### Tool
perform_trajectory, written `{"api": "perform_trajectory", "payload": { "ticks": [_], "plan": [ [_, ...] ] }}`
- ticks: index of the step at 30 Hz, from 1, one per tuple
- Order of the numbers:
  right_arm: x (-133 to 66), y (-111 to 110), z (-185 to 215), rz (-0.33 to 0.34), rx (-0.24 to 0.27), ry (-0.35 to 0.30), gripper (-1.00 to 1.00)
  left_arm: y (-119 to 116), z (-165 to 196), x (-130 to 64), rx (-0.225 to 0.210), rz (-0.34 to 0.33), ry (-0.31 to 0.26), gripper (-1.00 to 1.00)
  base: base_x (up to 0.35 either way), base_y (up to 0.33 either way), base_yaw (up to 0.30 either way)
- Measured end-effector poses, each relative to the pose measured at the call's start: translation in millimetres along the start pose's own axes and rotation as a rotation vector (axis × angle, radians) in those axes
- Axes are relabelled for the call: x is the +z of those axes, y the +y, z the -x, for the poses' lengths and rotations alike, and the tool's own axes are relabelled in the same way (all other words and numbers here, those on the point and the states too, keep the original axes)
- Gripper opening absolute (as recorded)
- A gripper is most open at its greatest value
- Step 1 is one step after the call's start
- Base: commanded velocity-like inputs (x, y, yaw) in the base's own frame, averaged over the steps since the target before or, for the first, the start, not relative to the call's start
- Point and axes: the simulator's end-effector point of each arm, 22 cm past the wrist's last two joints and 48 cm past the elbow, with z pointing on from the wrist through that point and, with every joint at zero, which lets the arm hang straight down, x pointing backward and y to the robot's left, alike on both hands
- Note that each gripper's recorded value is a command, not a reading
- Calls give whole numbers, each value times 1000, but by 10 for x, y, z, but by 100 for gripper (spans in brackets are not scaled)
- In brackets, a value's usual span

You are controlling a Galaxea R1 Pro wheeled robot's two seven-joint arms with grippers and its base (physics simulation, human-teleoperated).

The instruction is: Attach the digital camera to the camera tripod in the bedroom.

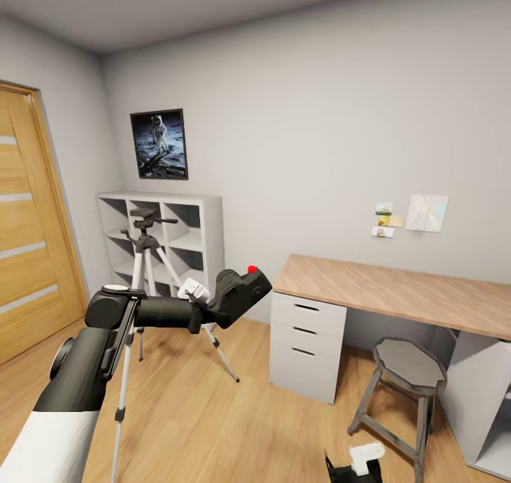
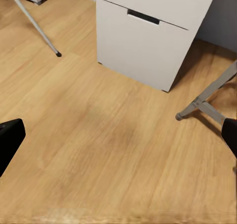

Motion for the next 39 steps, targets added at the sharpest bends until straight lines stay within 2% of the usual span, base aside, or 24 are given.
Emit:
{"api": "perform_trajectory", "payload": {
  "ticks": [1,2,3,5,7,8,9,13,19,20,23,25,27,30,33,35,37,39],
  "plan": [
    [-41,7,-182,1,1,65,100,-4,10,-5,0,0,0,-100,0,0,0],
    [-74,12,-288,2,2,105,100,-9,21,-11,0,0,0,-100,0,0,0],
    [-145,23,-516,3,4,187,100,-13,31,-16,0,0,0,-100,0,0,0],
    [-246,34,-748,4,6,273,100,-22,52,-26,0,0,1,-100,0,0,0],
    [-510,69,-1251,9,9,435,100,-32,73,-37,0,0,1,-100,0,0,0],
    [-600,83,-1382,10,9,474,100,-36,83,-42,0,0,1,-100,0,0,0],
    [-785,114,-1644,14,11,542,100,-43,95,-46,0,-1,0,-100,0,0,0],
    [-1322,206,-2248,26,14,681,100,-63,134,-66,0,-1,1,-100,0,0,0],
    [-2115,339,-2926,46,18,822,100,-91,190,-97,0,-1,2,-100,0,0,0],
    [-2340,372,-3098,50,19,859,100,-98,200,-102,0,-1,2,-100,0,0,0],
    [-2666,434,-3299,58,23,907,100,-114,229,-119,1,-1,2,-100,0,0,0],
    [-2919,565,-3439,74,31,941,100,-119,246,-134,1,0,2,-100,0,0,0],
    [-3073,679,-3503,85,41,956,100,-125,264,-148,1,1,2,-100,0,0,0],
    [-3105,727,-3475,73,72,934,100,-124,284,-175,1,5,4,-100,0,0,0],
    [-3084,718,-3415,13,167,902,100,-89,287,-230,2,18,10,-100,0,0,0],
    [-3084,690,-3389,-17,207,891,100,-74,292,-261,2,24,13,-100,0,0,0],
    [-3093,644,-3372,-43,237,884,100,-67,301,-286,2,28,16,-100,0,0,0],
    [-3106,632,-3356,-49,243,882,100,-74,315,-298,2,28,16,-100,0,0,0]
  ]
}}
